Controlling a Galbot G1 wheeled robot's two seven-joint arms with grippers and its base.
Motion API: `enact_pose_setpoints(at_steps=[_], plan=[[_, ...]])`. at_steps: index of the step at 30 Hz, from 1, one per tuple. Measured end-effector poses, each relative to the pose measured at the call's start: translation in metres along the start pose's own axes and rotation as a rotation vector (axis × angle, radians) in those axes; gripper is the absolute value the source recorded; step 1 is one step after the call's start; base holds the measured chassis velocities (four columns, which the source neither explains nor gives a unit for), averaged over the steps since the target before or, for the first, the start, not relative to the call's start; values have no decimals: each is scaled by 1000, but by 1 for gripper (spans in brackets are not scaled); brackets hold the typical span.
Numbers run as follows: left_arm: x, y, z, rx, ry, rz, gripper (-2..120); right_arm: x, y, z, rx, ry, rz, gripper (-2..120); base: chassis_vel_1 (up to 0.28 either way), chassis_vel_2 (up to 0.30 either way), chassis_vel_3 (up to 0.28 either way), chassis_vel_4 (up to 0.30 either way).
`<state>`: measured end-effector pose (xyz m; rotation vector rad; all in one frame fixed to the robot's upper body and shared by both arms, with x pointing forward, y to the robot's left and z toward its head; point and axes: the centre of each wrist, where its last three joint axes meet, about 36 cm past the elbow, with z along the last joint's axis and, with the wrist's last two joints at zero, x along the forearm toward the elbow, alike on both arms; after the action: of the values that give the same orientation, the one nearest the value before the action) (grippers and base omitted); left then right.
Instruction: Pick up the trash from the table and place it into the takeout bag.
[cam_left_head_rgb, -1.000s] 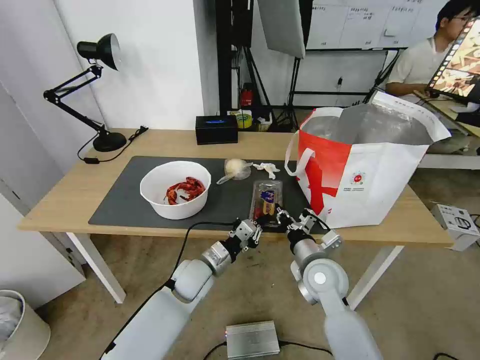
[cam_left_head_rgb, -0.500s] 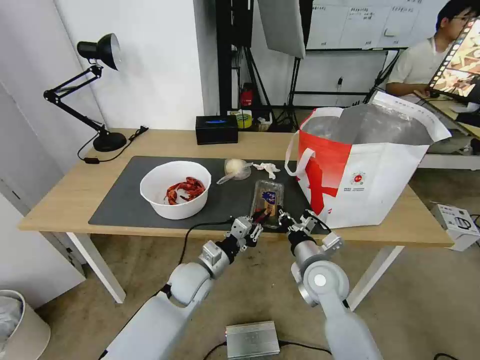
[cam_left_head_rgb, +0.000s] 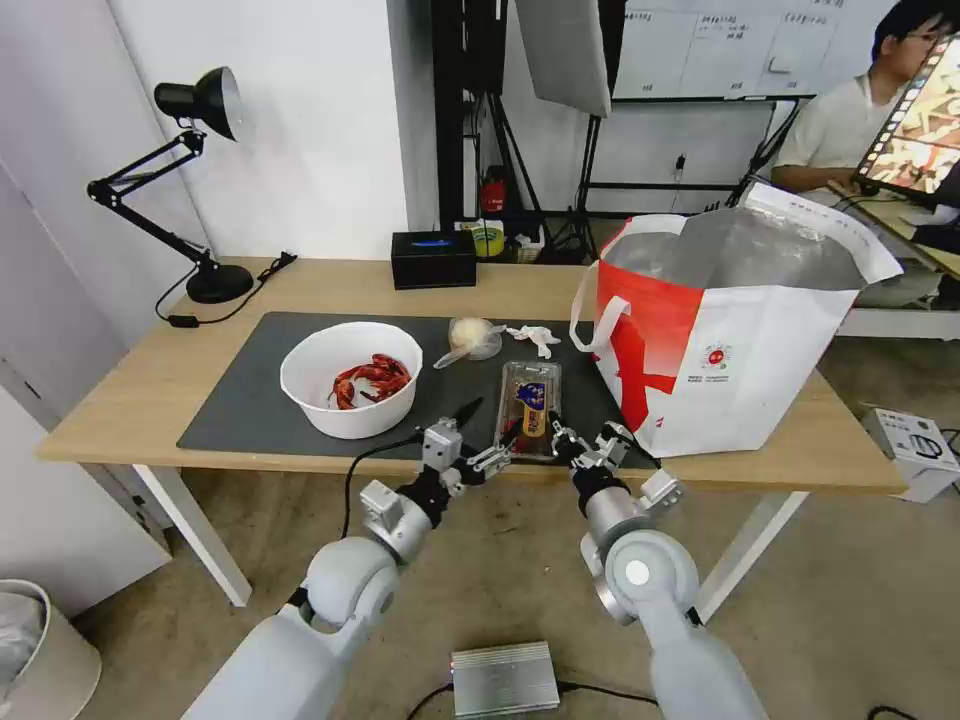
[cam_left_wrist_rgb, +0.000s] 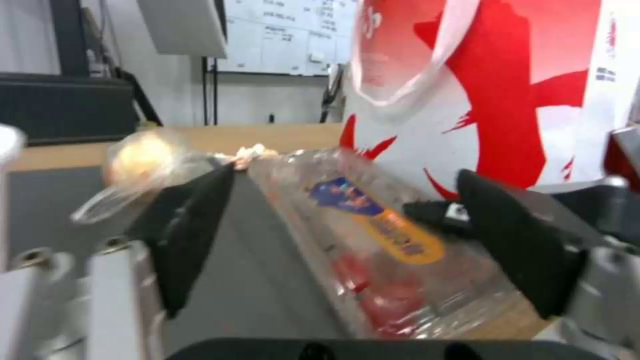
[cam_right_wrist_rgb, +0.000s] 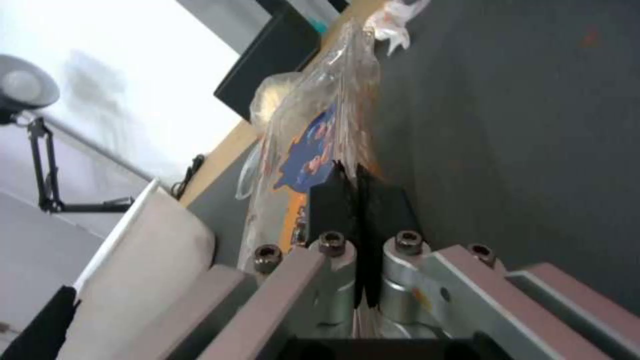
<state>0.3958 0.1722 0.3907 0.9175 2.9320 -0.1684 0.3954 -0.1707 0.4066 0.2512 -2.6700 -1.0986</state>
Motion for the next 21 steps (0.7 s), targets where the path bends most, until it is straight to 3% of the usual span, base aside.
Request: enact_pose_setpoints(at_steps=[5,21], plan=[[10,-3,3,19,6,-25,100,9,-1,0,93,-28,-28,0,0,0,0,0],[31,-2,5,46,11,-89,100,50,0,-21,320,-101,-186,0,0,0,0,0]])
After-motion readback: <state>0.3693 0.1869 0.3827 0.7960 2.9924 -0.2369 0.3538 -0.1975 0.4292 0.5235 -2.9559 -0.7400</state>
